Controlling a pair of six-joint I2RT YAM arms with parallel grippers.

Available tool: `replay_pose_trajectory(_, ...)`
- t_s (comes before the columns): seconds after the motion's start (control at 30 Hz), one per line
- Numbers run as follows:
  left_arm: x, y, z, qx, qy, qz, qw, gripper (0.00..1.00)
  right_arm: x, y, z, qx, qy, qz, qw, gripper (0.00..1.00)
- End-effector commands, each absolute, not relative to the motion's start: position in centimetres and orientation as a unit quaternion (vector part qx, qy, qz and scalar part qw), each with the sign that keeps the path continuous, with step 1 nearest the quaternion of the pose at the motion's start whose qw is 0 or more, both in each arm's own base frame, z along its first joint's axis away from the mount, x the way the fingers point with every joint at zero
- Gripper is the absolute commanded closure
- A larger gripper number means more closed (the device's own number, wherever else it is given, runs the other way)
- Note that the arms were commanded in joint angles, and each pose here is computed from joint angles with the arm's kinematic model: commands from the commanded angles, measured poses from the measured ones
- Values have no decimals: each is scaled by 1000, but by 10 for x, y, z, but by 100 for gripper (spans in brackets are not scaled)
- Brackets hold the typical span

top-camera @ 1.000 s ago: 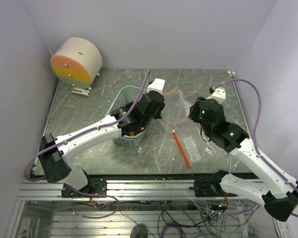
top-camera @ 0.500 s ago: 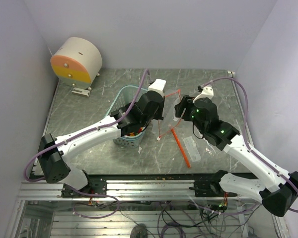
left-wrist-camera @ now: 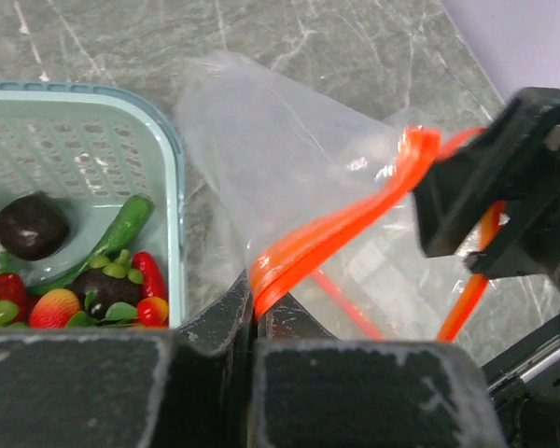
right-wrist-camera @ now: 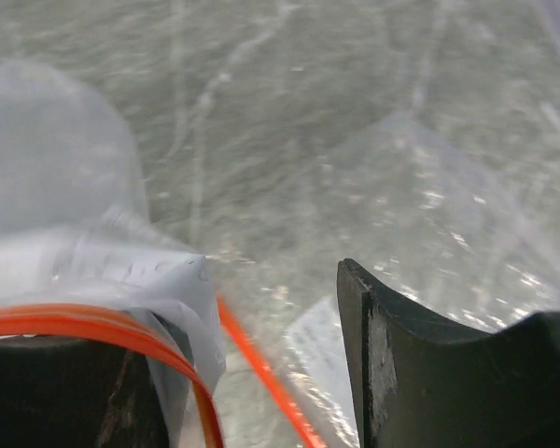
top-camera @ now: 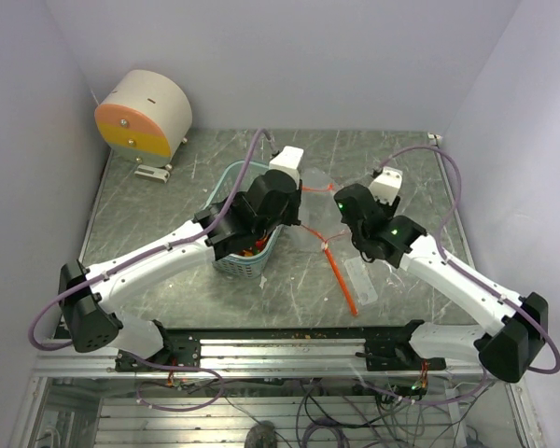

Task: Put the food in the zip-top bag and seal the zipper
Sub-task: Open the zipper of the food storage bag.

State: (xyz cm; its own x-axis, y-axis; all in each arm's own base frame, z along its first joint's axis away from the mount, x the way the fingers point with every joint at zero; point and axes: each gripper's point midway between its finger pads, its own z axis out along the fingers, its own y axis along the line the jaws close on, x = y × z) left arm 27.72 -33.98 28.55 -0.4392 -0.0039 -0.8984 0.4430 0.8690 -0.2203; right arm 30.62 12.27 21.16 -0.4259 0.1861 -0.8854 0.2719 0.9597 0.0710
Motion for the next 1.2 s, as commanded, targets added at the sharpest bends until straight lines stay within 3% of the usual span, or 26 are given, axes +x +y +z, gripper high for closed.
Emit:
replay_pose_trajectory(0.0,282,-303,286,119,827,-145,530,93,272,52,219,193,812,-188,518,44)
replay_pose_trajectory(0.13,286,-290,284,113,831,-110,534,93,272,66,226,157,826,-123,527,44)
replay_pose_trajectory(0.3,285,-298,290,114,827,-130,535,93,272,163,263,-26,819,136,557,41)
replay_pose_trajectory(0.4,285,-305,296,115,821,-151,539,93,263,196,292,-90,790,220,566,40)
replay_pose_trajectory(0.63,285,-321,300,126,817,-175,535,93,261,217,324,-124,757,269,582,34)
replay_pose_trajectory(0.87,284,-313,305,124,809,-174,547,93,261,194,363,-70,730,261,628,33)
replay_pose_trajectory(1.07,280,-290,331,116,801,-155,567,93,240,187,411,-68,677,311,663,8)
replay_pose_trajectory(1.17,278,-283,339,116,798,-153,572,93,225,197,430,-99,650,354,665,4)
